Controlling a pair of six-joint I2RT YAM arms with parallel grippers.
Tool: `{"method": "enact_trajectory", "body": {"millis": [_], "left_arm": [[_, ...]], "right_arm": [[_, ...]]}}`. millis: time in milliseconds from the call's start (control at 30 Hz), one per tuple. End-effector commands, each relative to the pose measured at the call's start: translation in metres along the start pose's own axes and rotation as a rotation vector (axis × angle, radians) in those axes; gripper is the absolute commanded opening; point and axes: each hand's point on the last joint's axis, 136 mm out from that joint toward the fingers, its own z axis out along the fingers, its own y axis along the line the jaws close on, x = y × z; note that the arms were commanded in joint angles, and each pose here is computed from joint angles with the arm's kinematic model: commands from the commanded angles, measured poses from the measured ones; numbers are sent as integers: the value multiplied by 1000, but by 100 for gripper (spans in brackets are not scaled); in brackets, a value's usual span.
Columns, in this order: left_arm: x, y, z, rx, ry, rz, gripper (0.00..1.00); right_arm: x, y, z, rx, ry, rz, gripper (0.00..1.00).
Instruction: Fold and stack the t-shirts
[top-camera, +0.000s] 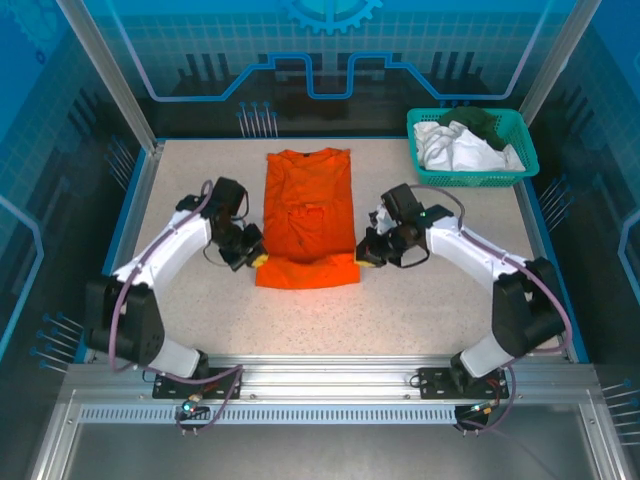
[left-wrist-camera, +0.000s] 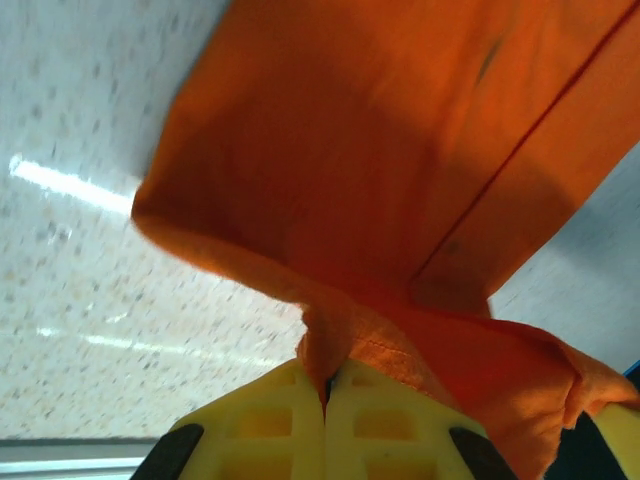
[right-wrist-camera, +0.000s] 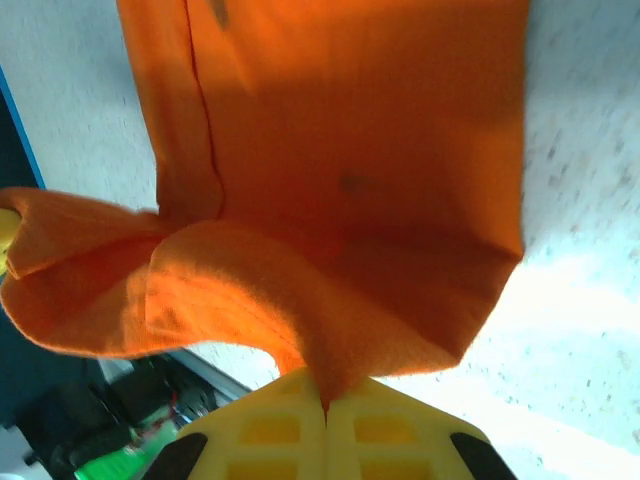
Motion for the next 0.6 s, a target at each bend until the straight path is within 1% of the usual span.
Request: {"method": "enact_trajectory", "body": {"millis": [0,133,233,400,567], "left_arm": [[-31,-21,-2,10,-25,19,0],[-65,-40,7,8,-36,29,0],[-91,-49,13,10,-50,12,0],[-121,-57,31,-7,-53,-11,0],[-142,-54,47,-58,-53,-22,0]], "right_arm": [[-26,-2,0,14,27,105,0],[-70,0,6,32,20,144,0],[-95,-3,15,39,28,193,0],[-124,-13,29,57,32,248,0],[-147,-15,43,49,47,273,0]]}}
